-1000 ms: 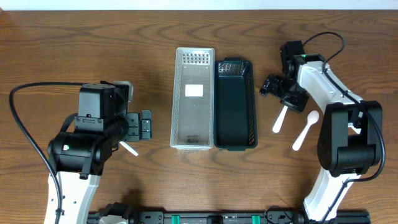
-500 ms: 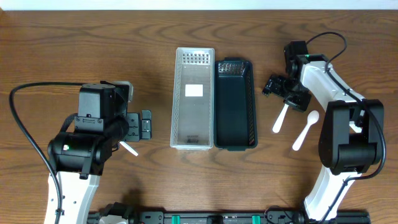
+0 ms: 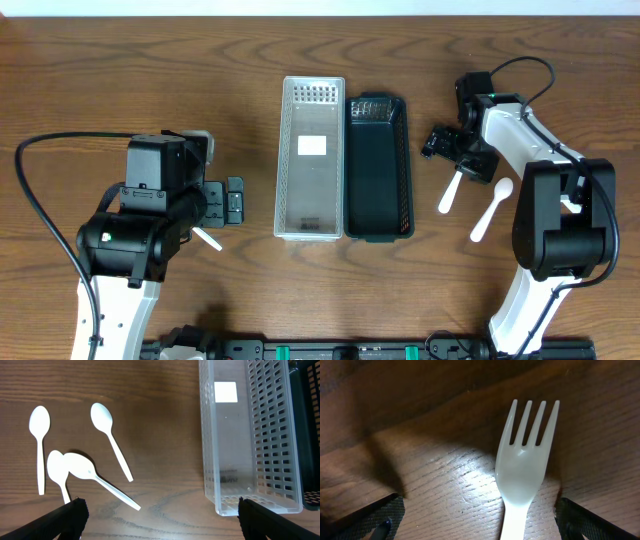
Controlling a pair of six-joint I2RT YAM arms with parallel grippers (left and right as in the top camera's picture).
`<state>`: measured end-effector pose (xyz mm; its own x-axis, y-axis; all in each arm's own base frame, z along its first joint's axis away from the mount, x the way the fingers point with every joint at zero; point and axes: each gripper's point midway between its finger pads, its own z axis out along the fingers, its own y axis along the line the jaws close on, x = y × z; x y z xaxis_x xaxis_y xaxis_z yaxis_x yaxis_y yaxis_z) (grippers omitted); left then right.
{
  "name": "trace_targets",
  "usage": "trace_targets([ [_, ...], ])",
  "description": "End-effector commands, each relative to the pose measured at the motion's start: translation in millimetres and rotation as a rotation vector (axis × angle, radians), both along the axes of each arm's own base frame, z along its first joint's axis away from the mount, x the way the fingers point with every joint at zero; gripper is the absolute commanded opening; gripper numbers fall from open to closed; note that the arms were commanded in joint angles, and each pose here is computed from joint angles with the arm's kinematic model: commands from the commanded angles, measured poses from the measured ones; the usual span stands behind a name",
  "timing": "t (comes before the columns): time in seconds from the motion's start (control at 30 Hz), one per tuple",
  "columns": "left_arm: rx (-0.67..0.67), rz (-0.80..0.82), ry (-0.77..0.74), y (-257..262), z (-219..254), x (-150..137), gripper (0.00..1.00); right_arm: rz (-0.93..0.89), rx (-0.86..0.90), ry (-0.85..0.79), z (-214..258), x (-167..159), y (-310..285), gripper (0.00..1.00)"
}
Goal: Pack container
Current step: 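Lower the right gripper and close it on the white fork handle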
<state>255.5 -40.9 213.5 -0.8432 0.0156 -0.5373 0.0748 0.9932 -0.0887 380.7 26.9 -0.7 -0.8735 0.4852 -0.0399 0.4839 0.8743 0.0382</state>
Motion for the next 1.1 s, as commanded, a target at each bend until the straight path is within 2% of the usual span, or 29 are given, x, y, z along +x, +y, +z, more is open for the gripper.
trace_targets([
  [0.0,0.004,0.000,-0.018,0,7,1,0.98,0.004,-0.008,0.019,-7,-4,-5,0.99],
  [0.5,0.004,0.000,-0.018,0,7,1,0.98,0.006,-0.005,0.035,-17,-14,-4,0.99],
  [0.57,0.004,0.000,-0.018,0,7,1,0.98,0.007,-0.003,0.030,-17,-12,-3,0.92],
  [0.7,0.004,0.000,-0.018,0,7,1,0.98,0.008,0.023,0.020,-17,-10,1,0.67],
  [0.8,0.004,0.000,-0.018,0,7,1,0.98,0.008,0.023,0.017,-17,-9,1,0.61],
  [0.9,0.004,0.000,-0.018,0,7,1,0.98,0.008,0.023,0.017,-17,-9,1,0.42],
  [0.97,0.004,0.000,-0.018,0,7,1,0.98,0.008,0.023,0.017,-17,-9,2,0.36],
  [1.07,0.004,0.000,-0.018,0,7,1,0.98,0.008,0.023,0.016,-17,-9,1,0.34],
])
